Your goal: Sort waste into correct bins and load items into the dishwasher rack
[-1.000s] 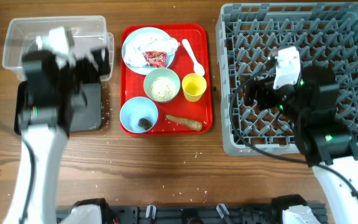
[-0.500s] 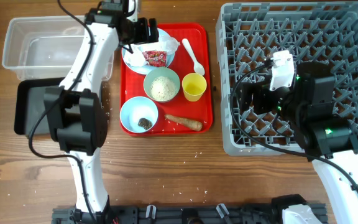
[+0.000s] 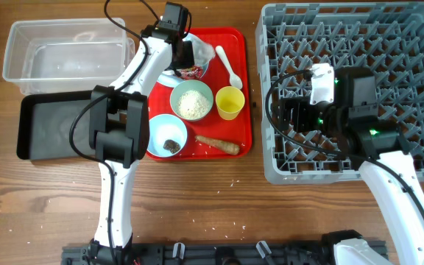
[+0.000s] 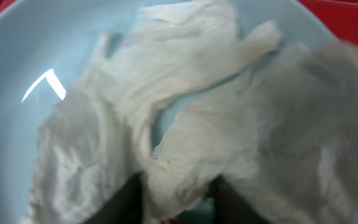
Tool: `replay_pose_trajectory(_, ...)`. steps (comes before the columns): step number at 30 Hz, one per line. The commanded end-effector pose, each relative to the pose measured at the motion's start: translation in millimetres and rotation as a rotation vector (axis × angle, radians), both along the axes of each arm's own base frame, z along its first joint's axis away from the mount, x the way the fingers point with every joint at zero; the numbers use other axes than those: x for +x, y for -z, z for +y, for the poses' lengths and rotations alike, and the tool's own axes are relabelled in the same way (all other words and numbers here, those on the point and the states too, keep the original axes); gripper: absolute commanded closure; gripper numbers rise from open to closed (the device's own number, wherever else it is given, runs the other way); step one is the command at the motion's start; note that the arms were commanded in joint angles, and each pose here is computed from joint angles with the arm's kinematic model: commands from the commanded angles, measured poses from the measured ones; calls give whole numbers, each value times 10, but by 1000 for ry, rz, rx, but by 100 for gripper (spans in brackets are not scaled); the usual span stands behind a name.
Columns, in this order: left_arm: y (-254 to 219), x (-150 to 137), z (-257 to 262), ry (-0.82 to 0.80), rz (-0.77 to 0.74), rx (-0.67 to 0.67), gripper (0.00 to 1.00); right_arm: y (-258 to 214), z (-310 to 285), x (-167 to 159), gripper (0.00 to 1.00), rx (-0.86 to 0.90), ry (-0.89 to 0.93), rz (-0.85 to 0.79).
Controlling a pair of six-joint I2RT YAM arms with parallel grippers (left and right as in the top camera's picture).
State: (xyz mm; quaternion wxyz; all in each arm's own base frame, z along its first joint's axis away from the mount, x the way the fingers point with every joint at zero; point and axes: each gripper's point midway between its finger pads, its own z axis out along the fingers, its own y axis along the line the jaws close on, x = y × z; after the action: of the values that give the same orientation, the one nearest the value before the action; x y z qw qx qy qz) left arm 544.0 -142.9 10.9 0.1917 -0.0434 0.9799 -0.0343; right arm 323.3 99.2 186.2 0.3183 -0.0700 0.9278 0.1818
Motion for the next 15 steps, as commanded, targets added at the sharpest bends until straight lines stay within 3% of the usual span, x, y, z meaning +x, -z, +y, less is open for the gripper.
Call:
replay_pose_trajectory(1, 374, -149, -49, 8, 88, -3, 96, -67, 40, 15, 0, 31, 7, 2)
replay_pose_trajectory(5, 164, -77, -19, 0, 50, -14, 96, -63, 40, 10, 0, 30, 6, 5)
replay_pose_trajectory(11, -1527, 211, 608, -115, -262, -84, 96, -71, 40, 21, 0, 31, 7, -1)
replay_pose_trajectory(15, -2140, 157, 1138, -204, -372, -90, 96, -76, 41, 25, 0, 32, 8, -3)
